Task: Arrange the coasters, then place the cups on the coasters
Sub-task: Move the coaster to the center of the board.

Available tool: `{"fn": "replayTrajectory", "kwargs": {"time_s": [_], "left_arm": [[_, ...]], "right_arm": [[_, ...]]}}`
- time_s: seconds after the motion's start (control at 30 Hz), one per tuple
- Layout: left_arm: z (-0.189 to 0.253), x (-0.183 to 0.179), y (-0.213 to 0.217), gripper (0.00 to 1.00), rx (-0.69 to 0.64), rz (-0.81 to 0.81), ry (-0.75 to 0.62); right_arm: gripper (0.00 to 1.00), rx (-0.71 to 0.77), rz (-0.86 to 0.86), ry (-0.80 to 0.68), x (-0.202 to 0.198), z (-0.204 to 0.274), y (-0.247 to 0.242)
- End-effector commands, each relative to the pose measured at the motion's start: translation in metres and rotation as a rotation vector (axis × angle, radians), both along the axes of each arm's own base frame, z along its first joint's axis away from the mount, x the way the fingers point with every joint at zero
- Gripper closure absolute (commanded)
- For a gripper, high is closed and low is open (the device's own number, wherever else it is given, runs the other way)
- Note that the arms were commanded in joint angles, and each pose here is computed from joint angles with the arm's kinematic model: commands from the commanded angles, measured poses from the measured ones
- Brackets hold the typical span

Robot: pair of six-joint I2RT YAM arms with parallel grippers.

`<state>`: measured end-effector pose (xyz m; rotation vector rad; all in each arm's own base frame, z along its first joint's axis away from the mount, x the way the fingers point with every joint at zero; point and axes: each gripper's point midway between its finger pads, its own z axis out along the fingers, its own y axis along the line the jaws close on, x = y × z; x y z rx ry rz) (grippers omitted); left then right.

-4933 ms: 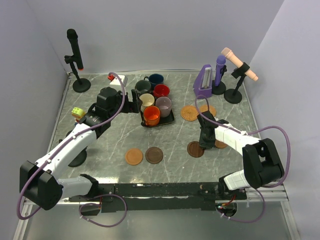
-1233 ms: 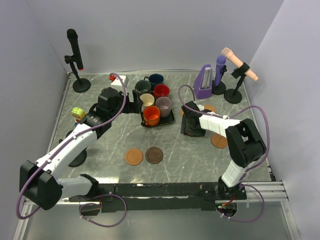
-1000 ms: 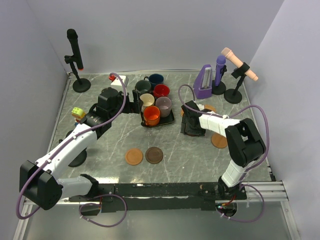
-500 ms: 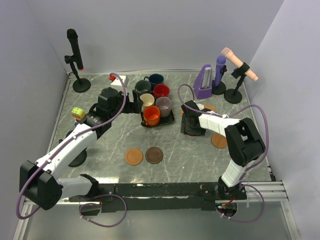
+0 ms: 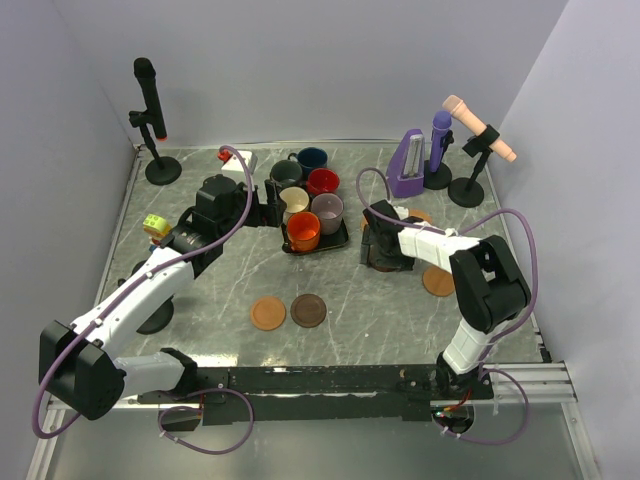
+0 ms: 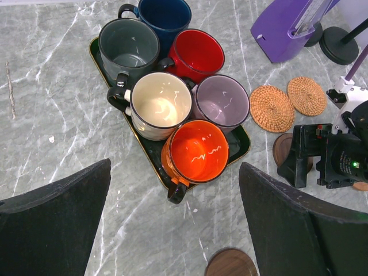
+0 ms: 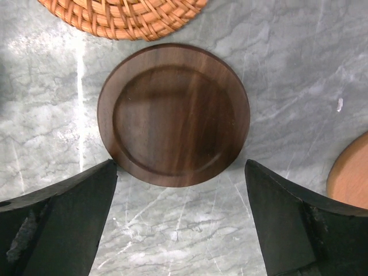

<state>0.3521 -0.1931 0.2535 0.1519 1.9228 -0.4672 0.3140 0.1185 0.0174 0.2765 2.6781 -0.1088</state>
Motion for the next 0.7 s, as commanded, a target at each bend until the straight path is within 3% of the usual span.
{"fn": "replayTrajectory", "kwargs": {"time_s": [0.0,0.4,0.67], "left_arm": [[0.025,0.003,-0.003,0.03,-0.027,-0.006,-0.063],[0.024,0.002,-0.004,0.03,-0.021,-0.021,-0.072],[0.031,0.003,0.004,0.03,-0.011,0.015,-0.093]], "right_arm": [[0.01,-0.016,0.000,-0.020,0.000,-0.002,-0.008],[0.01,0.135,0.124,-0.149,0.001,0.051,0.016],[0.05,0.248,0.302,-0.246,-0.034,0.089,0.050]]}}
